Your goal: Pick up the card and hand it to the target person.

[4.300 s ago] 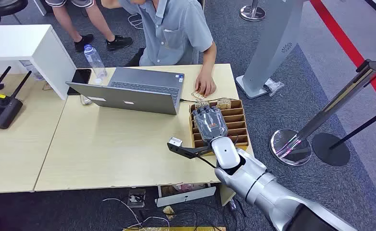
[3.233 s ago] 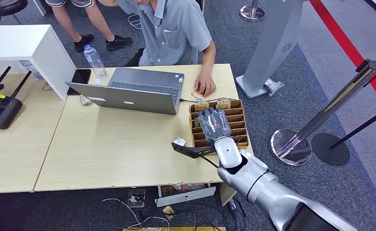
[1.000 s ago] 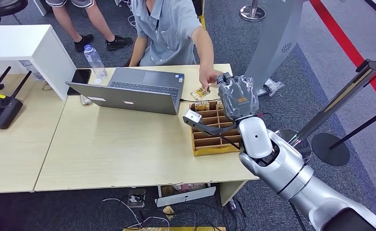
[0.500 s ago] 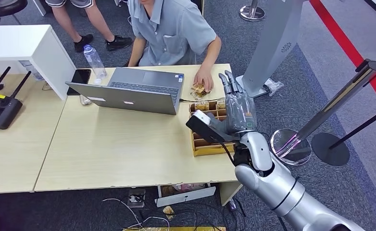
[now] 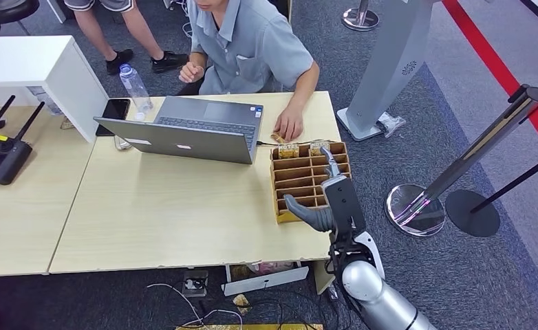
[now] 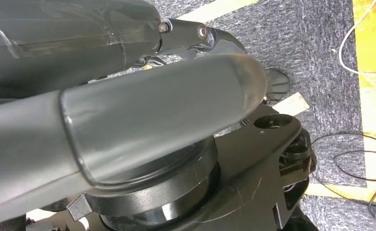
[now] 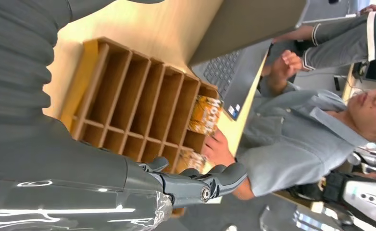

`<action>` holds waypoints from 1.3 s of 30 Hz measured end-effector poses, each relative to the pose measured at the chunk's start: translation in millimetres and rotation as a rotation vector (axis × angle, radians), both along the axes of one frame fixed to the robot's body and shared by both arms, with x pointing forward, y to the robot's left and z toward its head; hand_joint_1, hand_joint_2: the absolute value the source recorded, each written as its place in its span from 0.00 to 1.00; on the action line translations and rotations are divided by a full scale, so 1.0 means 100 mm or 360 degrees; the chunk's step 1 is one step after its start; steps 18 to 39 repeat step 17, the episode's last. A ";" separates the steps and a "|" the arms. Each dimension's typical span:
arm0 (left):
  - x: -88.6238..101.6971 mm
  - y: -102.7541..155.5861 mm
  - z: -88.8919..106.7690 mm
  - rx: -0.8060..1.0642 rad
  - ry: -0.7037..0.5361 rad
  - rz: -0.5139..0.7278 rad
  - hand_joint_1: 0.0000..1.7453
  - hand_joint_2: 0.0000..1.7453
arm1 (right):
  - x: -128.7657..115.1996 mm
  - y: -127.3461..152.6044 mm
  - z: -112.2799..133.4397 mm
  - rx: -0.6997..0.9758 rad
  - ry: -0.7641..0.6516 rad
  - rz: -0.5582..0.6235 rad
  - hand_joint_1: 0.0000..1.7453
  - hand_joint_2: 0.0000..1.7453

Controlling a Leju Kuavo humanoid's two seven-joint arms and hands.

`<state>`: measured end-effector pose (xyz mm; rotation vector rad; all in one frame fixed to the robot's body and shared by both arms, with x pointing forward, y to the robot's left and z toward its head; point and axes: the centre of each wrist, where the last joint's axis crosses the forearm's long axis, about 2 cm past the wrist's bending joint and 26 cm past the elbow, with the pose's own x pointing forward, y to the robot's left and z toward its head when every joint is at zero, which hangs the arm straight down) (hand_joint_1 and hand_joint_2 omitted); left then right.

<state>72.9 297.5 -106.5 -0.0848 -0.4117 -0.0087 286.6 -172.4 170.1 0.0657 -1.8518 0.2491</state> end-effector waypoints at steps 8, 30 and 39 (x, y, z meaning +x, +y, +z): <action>0.00 0.00 0.00 -0.0001 0.0005 0.0005 0.00 0.00 | -0.03 0.02 -0.10 0.0062 0.0068 0.0003 0.00 1.00; 0.00 0.00 0.00 0.0000 0.0007 0.0007 0.00 0.00 | 0.00 -0.01 -0.18 0.0051 0.0115 -0.0028 0.00 1.00; 0.00 0.00 0.00 0.0000 0.0007 0.0007 0.00 0.00 | 0.00 -0.01 -0.18 0.0051 0.0115 -0.0028 0.00 1.00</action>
